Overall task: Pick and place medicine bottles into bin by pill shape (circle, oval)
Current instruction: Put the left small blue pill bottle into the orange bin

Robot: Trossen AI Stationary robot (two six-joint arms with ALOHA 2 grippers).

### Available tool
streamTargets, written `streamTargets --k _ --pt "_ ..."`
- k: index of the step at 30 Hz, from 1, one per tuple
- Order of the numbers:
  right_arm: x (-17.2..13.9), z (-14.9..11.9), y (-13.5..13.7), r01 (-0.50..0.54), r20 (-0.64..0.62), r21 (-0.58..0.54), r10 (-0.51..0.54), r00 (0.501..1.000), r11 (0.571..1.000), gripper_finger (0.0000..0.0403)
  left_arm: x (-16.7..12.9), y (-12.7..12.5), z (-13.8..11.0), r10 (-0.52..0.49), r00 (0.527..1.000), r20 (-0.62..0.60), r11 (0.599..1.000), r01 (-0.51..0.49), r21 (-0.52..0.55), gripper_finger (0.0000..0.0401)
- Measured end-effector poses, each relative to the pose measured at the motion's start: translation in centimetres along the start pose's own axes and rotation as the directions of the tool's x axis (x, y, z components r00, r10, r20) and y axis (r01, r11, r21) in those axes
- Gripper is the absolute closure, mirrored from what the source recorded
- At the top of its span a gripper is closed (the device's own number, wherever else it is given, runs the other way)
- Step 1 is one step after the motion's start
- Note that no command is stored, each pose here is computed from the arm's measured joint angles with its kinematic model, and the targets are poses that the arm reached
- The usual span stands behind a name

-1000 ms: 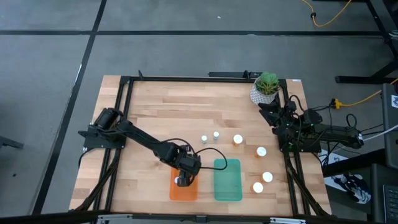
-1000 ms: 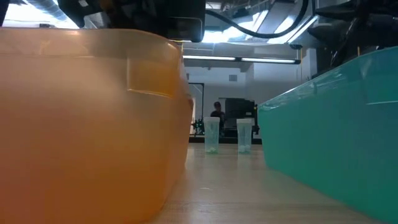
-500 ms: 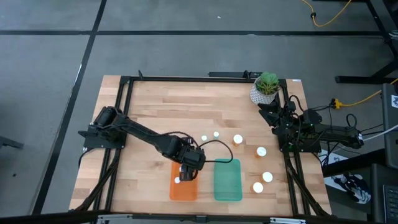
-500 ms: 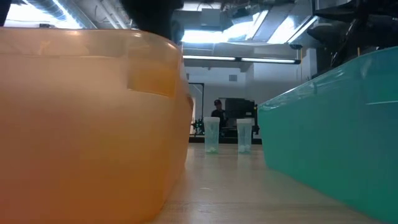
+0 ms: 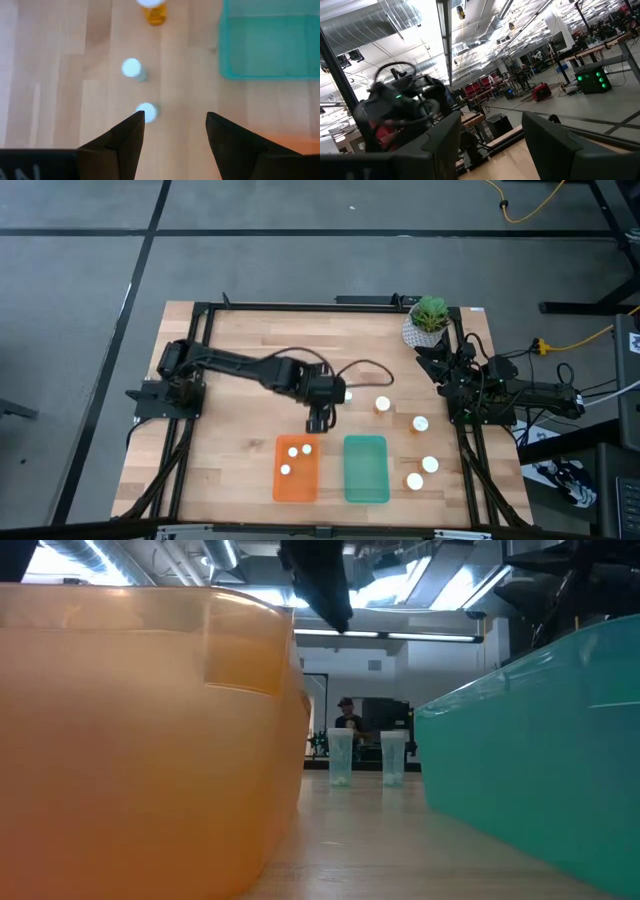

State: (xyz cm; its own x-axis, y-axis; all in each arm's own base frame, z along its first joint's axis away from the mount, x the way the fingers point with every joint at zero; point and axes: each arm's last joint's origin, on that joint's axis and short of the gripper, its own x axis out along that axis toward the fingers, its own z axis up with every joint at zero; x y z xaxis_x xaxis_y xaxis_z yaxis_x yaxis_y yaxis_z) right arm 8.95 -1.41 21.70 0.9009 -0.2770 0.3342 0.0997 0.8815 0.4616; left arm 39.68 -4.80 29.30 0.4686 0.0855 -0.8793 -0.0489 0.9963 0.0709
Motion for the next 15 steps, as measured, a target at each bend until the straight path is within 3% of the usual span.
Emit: streamTargets --k 7,15 --pt "0.0 0.0 0.0 0.0 0.001 0.001 0.0 1.0 1.0 0.019 3.5 3.5 -1.9 -0.043 0.993 -0.113 0.996 0.034 -0.076 0.0197" --pt "0.0 0.0 0.0 0.0 0.001 0.001 0.0 1.0 1.0 0.019 7.2 3.6 -4.7 -0.059 0.985 -0.161 0.995 0.045 -0.087 0.0197"
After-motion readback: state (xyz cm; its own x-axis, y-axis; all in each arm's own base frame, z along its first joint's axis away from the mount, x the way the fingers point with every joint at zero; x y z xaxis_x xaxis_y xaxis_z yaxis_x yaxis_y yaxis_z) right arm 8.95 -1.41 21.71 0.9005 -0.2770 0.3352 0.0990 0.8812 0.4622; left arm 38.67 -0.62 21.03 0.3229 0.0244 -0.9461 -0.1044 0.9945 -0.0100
